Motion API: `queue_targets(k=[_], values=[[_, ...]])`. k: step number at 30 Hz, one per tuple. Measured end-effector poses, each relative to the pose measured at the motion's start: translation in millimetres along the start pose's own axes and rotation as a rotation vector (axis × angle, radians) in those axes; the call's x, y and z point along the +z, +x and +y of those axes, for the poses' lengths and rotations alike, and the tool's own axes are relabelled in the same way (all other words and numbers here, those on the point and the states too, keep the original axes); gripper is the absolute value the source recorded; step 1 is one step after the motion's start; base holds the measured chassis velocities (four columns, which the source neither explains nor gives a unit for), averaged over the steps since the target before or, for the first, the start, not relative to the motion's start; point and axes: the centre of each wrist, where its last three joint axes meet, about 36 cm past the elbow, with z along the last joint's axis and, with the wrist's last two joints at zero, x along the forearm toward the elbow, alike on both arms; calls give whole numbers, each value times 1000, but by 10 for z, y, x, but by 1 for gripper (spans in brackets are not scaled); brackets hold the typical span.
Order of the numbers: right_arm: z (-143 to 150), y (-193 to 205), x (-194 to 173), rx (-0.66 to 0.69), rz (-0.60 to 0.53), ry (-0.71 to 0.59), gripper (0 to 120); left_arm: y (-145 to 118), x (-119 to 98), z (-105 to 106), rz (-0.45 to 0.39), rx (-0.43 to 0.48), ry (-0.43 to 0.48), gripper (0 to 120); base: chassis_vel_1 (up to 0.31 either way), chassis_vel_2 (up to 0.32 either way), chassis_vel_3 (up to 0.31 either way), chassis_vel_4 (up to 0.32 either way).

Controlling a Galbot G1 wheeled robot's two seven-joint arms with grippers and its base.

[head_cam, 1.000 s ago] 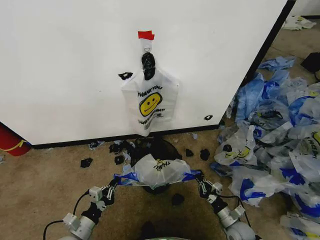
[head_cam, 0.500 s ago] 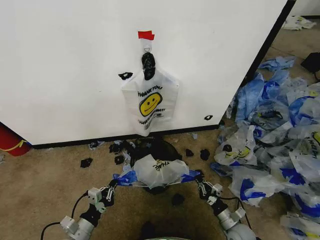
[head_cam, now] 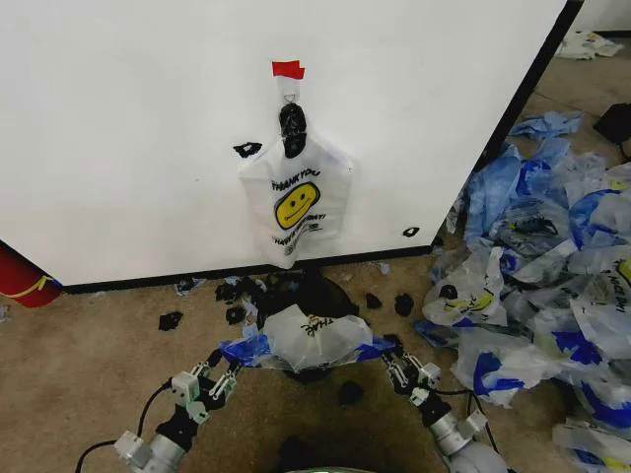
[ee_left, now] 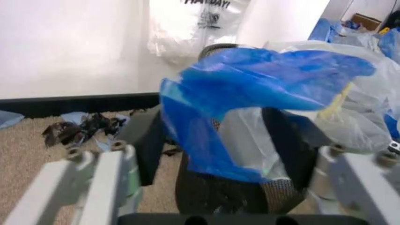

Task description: Pick up the garbage bag from the wall and place it over the trash bin.

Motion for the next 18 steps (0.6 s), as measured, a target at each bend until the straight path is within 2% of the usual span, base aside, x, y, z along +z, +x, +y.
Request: queue_targets(k=[5, 9, 13, 18], values=[[26, 83, -26, 3, -3, -2, 65, 24, -46, -53, -7, 7, -2, 88, 0, 0, 0, 0], [48, 117, -48, 5, -9, -2, 76, 33, -68, -69, -12, 8, -5, 98, 0, 0, 0, 0], [73, 156, -64, 2, -15, 2, 93, 34, -108, -92, -21, 9, -8, 100, 0, 0, 0, 0], [108, 160, -66, -1, -23, 2, 100, 40, -147, -123, -31, 9, -8, 100, 0, 0, 0, 0]])
